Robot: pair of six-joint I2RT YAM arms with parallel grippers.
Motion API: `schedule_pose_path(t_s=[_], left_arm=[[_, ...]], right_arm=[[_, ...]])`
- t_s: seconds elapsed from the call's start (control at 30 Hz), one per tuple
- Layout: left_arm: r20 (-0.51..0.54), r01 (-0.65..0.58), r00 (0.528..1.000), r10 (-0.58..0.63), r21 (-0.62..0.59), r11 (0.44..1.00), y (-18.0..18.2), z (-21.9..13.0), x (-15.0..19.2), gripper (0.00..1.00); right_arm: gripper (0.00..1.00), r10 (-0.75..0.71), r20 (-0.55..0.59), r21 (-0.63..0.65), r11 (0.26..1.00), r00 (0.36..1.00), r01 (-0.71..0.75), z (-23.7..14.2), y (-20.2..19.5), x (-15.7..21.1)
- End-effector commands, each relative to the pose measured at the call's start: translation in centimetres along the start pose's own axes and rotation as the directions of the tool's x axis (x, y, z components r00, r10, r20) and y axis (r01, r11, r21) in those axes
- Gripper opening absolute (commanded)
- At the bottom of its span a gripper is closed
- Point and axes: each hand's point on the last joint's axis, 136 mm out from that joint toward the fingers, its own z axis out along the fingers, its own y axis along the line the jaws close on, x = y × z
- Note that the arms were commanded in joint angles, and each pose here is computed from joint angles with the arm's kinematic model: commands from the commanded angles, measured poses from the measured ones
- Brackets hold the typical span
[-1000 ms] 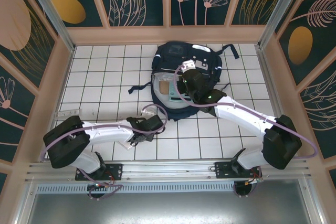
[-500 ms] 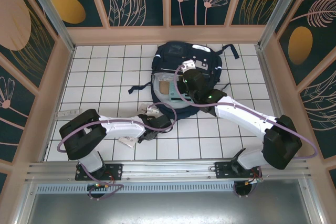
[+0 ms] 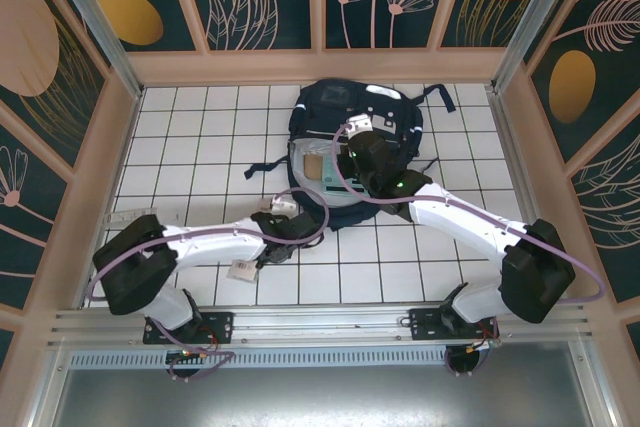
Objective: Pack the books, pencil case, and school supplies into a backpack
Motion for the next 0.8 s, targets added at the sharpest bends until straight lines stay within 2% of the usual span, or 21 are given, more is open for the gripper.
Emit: schedule_pose_path(t_s=[0.0, 0.17, 0.23, 0.37, 0.47, 0.53, 0.77], left_arm=[[0.082, 0.077, 0.993, -0.09, 0.152, 0.985, -1.6, -3.1, -3.6, 0.0], [0.163, 0.105, 0.97, -0.181, 0.391, 0.914, -4.0, -7.3, -7.1, 0.0], [0.17, 0.09, 0.964, -0.203, 0.51, 0.855, -5.7, -9.1, -8.2, 0.0], [0.153, 0.094, 0.958, -0.244, 0.635, 0.766, -7.1, -11.0, -9.6, 0.0], [0.094, 0.142, 0.944, -0.315, 0.747, 0.649, -7.2, -11.4, -10.5, 0.0], [0.06, 0.158, 0.932, -0.357, 0.818, 0.552, -7.4, -12.0, -11.2, 0.0], [-0.023, 0.184, 0.905, -0.425, 0.921, 0.342, -8.1, -12.8, -13.3, 0.0]], right_arm=[[0.05, 0.064, 0.077, 0.008, 0.998, 0.995, -0.065, -0.8, -0.8, -2.2], [0.05, 0.071, 0.074, 0.016, 0.997, 0.995, -0.072, -0.5, -1.1, -2.2], [0.05, 0.077, 0.073, 0.015, 0.997, 0.994, -0.078, -0.4, -1.2, -2.2], [0.05, 0.081, 0.076, 0.012, 0.997, 0.994, -0.082, -0.5, -1.2, -2.4], [0.05, 0.087, 0.082, 0.009, 0.996, 0.993, -0.088, -0.5, -1.2, -2.6], [0.05, 0.09, 0.081, 0.006, 0.996, 0.993, -0.091, -0.5, -1.1, -2.6], [0.05, 0.093, 0.08, 0.0, 0.996, 0.992, -0.094, -0.4, -1.0, -2.6]])
